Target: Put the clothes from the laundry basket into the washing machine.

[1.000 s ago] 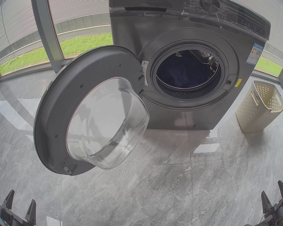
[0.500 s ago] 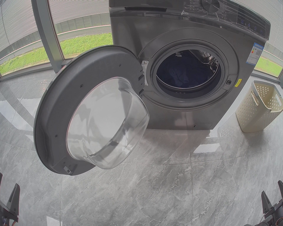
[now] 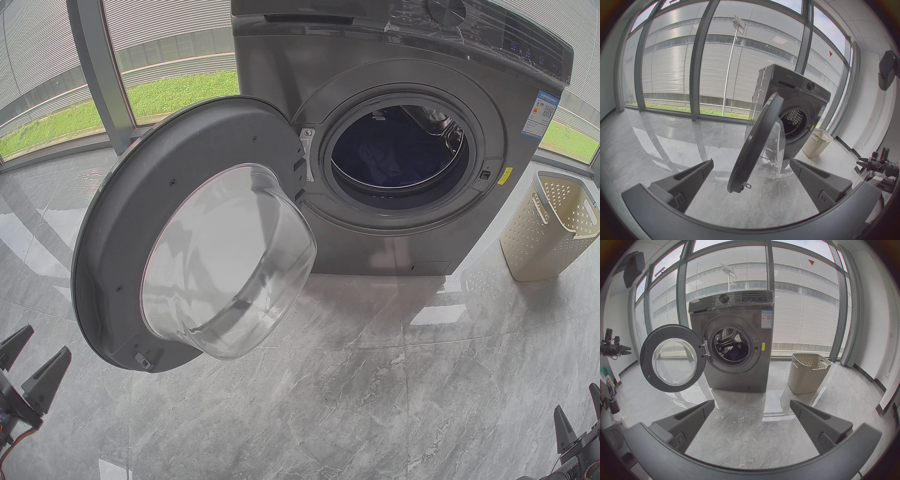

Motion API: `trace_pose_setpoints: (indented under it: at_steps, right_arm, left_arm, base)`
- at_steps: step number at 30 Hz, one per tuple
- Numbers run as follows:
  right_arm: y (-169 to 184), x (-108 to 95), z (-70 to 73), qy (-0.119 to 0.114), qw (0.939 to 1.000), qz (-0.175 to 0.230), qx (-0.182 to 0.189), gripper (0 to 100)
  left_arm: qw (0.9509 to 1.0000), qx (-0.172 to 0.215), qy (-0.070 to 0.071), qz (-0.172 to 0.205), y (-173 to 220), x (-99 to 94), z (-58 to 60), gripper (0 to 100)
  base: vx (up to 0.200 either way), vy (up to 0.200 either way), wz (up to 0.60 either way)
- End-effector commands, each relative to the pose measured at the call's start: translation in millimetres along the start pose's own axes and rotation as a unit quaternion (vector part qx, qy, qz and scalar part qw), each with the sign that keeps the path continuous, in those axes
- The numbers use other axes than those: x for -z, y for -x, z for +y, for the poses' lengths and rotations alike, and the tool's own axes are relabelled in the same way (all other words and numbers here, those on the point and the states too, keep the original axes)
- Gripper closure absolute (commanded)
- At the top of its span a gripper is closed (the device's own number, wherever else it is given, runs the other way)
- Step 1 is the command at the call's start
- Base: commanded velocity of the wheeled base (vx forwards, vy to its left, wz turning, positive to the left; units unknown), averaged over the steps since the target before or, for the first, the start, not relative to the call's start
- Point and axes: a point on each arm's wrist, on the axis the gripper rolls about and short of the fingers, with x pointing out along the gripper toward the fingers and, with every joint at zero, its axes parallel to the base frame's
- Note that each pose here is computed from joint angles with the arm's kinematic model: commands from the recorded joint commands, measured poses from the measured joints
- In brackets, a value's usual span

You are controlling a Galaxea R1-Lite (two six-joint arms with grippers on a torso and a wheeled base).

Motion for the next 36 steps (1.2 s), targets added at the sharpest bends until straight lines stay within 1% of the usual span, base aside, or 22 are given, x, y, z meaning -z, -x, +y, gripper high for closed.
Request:
trace_pose_setpoints:
  at_steps: [1, 6, 10, 13, 14, 16, 17, 18, 19, 20, 21, 22, 23, 24, 25, 26, 28, 29, 32, 34, 35, 36]
  right_arm:
    - [-0.5, 5.2, 0.0, 0.000, 1.0000, 0.004, 0.000, 0]
    - [-0.4, 5.2, 0.0, 0.000, 1.0000, 0.003, 0.000, 0]
    - [-0.4, 5.2, 0.0, 0.000, 1.0000, 0.003, 0.000, 0]
    - [-0.5, 5.2, 0.0, 0.000, 1.0000, 0.004, 0.000, 0]
    - [-0.4, 5.2, 0.0, 0.000, 1.0000, 0.003, 0.000, 0]
    - [-0.4, 5.2, 0.0, 0.000, 1.0000, 0.003, 0.000, 0]
    - [-0.4, 5.2, 0.0, 0.000, 1.0000, 0.003, 0.000, 0]
    - [-0.4, 5.2, 0.0, 0.000, 1.0000, 0.003, 0.000, 0]
    - [-0.5, 5.2, 0.0, 0.000, 1.0000, 0.004, 0.000, 0]
    - [-0.4, 5.2, 0.0, 0.000, 1.0000, 0.003, 0.000, 0]
    - [-0.5, 5.2, 0.0, 0.000, 1.0000, 0.004, 0.000, 0]
    - [-0.5, 5.2, 0.0, 0.000, 1.0000, 0.004, 0.000, 0]
    - [-0.5, 5.2, 0.0, 0.000, 1.0000, 0.004, 0.000, 0]
    - [-0.5, 5.2, 0.1, 0.000, 1.0000, 0.004, -0.001, 0]
    - [-0.4, 4.7, 0.0, 0.000, 1.0000, 0.003, 0.000, 0]
    - [-0.4, 5.2, 0.0, 0.000, 1.0000, 0.003, 0.000, 0]
    - [-0.4, 5.2, 0.0, 0.000, 1.0000, 0.003, 0.000, 0]
    - [-0.4, 5.2, 0.1, 0.000, 1.0000, 0.003, -0.001, 0]
    - [-0.4, 5.2, 0.1, 0.000, 1.0000, 0.003, -0.001, 0]
    - [-0.4, 5.2, 0.1, 0.000, 1.0000, 0.003, -0.001, 0]
    - [-0.4, 5.2, 0.1, 0.000, 1.0000, 0.003, -0.001, 0]
    - [-0.4, 5.2, 0.1, 0.000, 1.0000, 0.003, -0.001, 0]
  left_arm:
    - [0.9987, 0.000, 0.002, 0.052, -32.3, -2.4, 0.5, 0]
    - [0.9973, 0.012, 0.004, 0.072, -54.3, -2.0, 1.5, 0]
    - [0.9974, 0.015, 0.002, 0.071, -69.4, -3.0, 1.8, 0]
    - [0.9969, 0.026, 0.001, 0.074, -73.2, -1.6, 0.7, 0]
    - [0.9957, 0.049, 0.001, 0.079, -73.6, -0.3, -1.2, 0]
    - [0.9929, 0.082, 0.002, 0.087, -73.6, 2.1, -4.2, 0]
    - [0.9924, 0.086, 0.002, 0.088, -73.6, 2.2, -4.6, 0]
    - [0.9903, 0.107, 0.002, 0.088, -73.5, 1.7, -7.1, 0]
    - [0.9891, 0.119, 0.002, 0.087, -73.1, 1.1, -8.8, 0]
    - [0.9868, 0.138, 0.004, 0.084, -71.6, -0.2, -11.4, 0]
    - [0.9828, 0.164, 0.004, 0.085, -69.9, -0.5, -14.8, 0]
    - [0.9779, 0.191, 0.005, 0.085, -67.4, -0.5, -18.4, 0]
    - [0.9720, 0.220, 0.009, 0.081, -62.4, -1.2, -21.9, 0]
    - [0.9712, 0.224, 0.009, 0.080, -61.7, -1.4, -22.3, 0]
    - [0.9641, 0.253, 0.018, 0.079, -54.0, -2.1, -25.8, 0]
    - [0.9625, 0.259, 0.022, 0.079, -52.8, -1.9, -26.8, 0]
    - [0.9630, 0.256, 0.021, 0.080, -52.5, -1.4, -26.8, 0]
    - [0.9647, 0.251, 0.021, 0.077, -52.4, -1.8, -26.3, 0]
    - [0.9663, 0.247, 0.022, 0.069, -51.3, -4.4, -26.0, 0]
    - [0.9746, 0.216, 0.023, 0.055, -52.4, -8.3, -22.7, 0]
    - [0.9766, 0.207, 0.022, 0.052, -52.7, -8.6, -21.5, 0]
    - [0.9823, 0.181, 0.021, 0.043, -53.8, -11.5, -17.3, 0]
  base:
    - [0.000, 0.000, 0.00]
    - [0.000, 0.000, 0.00]
    - [0.000, 0.000, 0.00]
    - [0.000, 0.000, 0.00]
    - [0.000, 0.000, 0.00]
    - [0.000, 0.000, 0.00]
    - [0.000, 0.000, 0.00]
    - [0.000, 0.000, 0.00]
    - [0.000, 0.000, 0.00]
    - [0.000, 0.000, 0.00]
    - [0.000, 0.000, 0.00]
    - [0.000, 0.000, 0.00]
    - [0.000, 0.000, 0.00]
    - [0.000, 0.000, 0.00]
    - [0.000, 0.000, 0.00]
    - [0.000, 0.000, 0.00]
    - [0.000, 0.000, 0.00]
    - [0.000, 0.000, 0.00]
    - [0.000, 0.000, 0.00]
    - [0.000, 0.000, 0.00]
    - [0.000, 0.000, 0.00]
    - [0.000, 0.000, 0.00]
